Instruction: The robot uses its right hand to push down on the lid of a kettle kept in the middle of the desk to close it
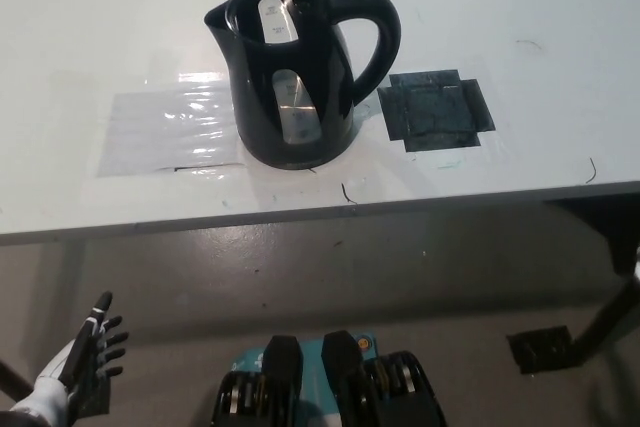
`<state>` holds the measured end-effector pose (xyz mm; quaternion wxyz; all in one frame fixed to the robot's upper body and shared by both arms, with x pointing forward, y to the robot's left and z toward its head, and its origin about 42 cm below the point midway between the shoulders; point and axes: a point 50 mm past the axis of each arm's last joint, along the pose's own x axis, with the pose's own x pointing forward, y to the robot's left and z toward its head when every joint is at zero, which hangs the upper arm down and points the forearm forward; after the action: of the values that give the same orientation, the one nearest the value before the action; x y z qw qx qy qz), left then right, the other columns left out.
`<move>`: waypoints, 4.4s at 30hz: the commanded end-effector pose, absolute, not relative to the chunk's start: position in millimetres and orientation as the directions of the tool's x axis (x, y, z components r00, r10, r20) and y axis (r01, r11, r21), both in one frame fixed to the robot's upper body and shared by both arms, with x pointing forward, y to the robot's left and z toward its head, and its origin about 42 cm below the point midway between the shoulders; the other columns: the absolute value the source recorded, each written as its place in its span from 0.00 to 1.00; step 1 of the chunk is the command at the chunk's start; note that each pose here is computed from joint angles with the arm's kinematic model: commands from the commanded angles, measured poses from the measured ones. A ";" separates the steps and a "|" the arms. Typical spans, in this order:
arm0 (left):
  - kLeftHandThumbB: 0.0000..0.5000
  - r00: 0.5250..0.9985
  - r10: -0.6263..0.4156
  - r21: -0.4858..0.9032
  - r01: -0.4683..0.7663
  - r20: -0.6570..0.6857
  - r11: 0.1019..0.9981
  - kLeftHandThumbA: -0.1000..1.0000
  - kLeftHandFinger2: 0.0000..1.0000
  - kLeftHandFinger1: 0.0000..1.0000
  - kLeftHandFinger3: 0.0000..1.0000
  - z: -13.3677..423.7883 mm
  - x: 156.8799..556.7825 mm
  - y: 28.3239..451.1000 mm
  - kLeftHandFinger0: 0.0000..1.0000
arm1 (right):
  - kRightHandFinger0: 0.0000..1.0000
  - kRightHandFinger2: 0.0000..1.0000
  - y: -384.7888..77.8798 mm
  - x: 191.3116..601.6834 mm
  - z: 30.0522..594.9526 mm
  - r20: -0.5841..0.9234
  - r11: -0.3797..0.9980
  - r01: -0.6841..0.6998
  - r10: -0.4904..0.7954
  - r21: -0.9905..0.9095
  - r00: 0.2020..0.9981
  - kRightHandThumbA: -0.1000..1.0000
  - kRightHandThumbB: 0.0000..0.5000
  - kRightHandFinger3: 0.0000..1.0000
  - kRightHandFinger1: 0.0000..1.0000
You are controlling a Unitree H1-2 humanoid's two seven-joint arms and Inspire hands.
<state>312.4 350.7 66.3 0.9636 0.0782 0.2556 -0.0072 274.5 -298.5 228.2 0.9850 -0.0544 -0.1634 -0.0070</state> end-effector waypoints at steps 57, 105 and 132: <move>0.20 0.827 0.021 0.111 0.050 -0.562 0.993 1.00 1.00 1.00 1.00 28.8 245.4 348.9 1.00 | 1.00 1.00 37.7 473.5 510.2 0.406 0.928 -0.265 0.355 -0.262 0.842 0.49 0.06 1.00 1.00; 0.18 0.836 -0.017 0.097 0.084 -0.548 0.992 1.00 1.00 1.00 1.00 38.9 260.6 340.4 1.00 | 1.00 1.00 9.0 503.4 406.9 0.301 0.942 -0.264 0.319 -0.209 0.899 0.57 0.06 1.00 1.00; 0.15 0.846 -0.055 0.115 0.136 -0.530 0.984 1.00 1.00 1.00 1.00 48.3 288.8 323.4 1.00 | 1.00 1.00 64.7 517.3 347.8 0.126 0.951 -0.298 0.287 0.084 0.950 0.36 0.07 1.00 1.00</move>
<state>280.1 321.7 39.8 0.9554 0.0626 0.2856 -0.0421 526.0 36.4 347.2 0.9890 0.0168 -0.0620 0.1333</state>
